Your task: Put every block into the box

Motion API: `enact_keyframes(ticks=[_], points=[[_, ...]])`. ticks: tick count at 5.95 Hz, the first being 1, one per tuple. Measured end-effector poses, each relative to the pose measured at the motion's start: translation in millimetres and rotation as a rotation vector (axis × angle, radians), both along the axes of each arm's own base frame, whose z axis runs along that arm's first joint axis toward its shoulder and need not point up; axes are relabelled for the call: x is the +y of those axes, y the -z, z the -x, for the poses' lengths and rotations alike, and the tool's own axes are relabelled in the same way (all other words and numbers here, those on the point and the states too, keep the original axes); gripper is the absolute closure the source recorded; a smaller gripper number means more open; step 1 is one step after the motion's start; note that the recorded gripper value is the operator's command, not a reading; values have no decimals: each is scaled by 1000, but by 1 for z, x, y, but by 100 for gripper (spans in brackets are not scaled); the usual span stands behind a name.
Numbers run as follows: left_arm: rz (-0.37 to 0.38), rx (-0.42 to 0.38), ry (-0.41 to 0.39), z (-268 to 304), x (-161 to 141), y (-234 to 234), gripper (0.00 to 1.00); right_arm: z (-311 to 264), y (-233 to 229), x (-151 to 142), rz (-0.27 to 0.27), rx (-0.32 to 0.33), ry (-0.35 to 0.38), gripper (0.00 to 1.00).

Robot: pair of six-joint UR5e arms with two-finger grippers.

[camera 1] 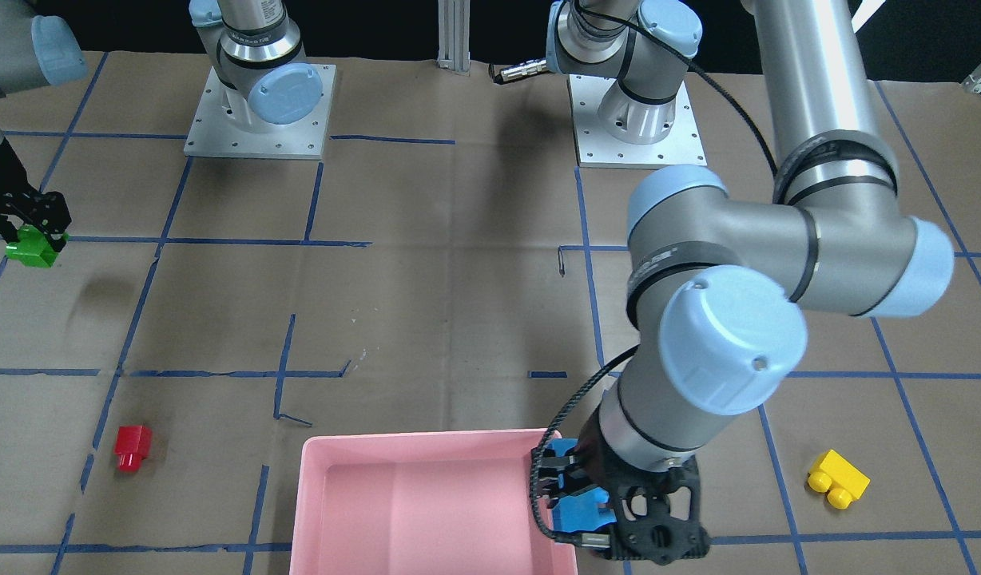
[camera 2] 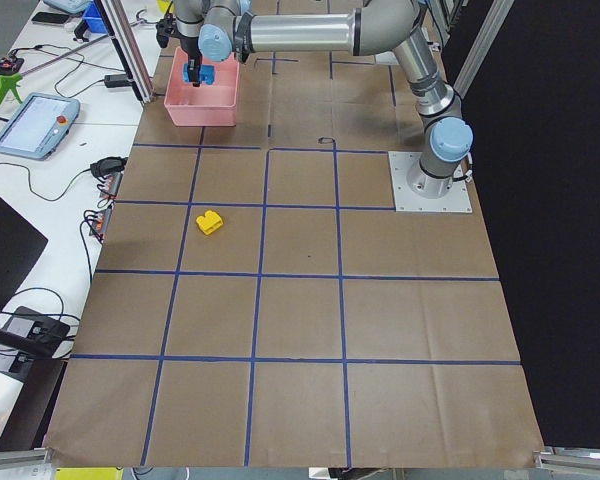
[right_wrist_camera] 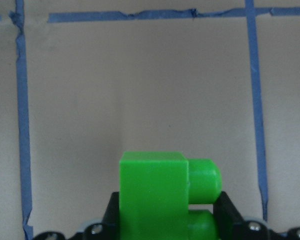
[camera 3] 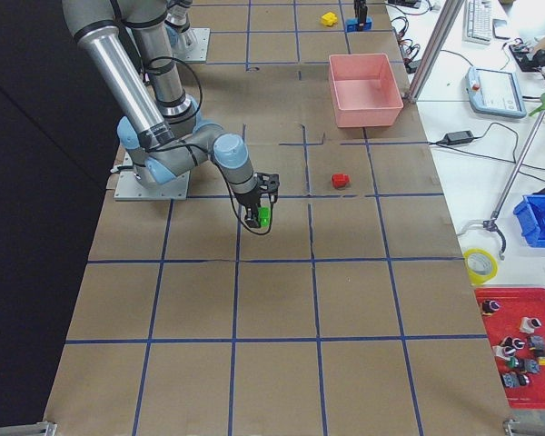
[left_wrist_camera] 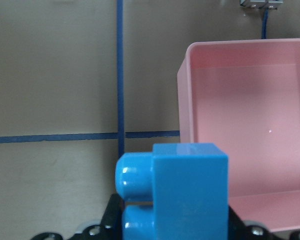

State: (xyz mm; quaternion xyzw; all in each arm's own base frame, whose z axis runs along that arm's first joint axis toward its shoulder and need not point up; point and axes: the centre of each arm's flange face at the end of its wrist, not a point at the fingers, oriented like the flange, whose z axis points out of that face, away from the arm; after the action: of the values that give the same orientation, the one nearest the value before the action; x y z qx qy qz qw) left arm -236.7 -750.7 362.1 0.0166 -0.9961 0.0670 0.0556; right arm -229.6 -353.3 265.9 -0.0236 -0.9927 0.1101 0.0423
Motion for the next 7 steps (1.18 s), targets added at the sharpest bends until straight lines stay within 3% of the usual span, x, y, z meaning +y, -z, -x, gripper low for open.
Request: enact_keyframes(ticks=[1, 2, 3, 4, 5, 7], points=[[-3, 11, -30, 23, -11, 33, 90, 1, -37, -9, 70, 9, -15, 96], [5, 16, -44, 39, -20, 65, 33, 1, -74, -27, 194, -20, -49, 97], [9, 14, -44, 48, -22, 83, 4, -3, -109, -47, 310, -90, -84, 98], [13, 11, -45, 51, -23, 88, 2, -13, -136, -64, 371, -154, -115, 98], [24, 6, -45, 51, -23, 82, 1, -29, -155, -80, 386, -184, -157, 98], [61, 4, -53, 44, -20, 41, 1, -70, -178, -107, 309, -211, -174, 98]])
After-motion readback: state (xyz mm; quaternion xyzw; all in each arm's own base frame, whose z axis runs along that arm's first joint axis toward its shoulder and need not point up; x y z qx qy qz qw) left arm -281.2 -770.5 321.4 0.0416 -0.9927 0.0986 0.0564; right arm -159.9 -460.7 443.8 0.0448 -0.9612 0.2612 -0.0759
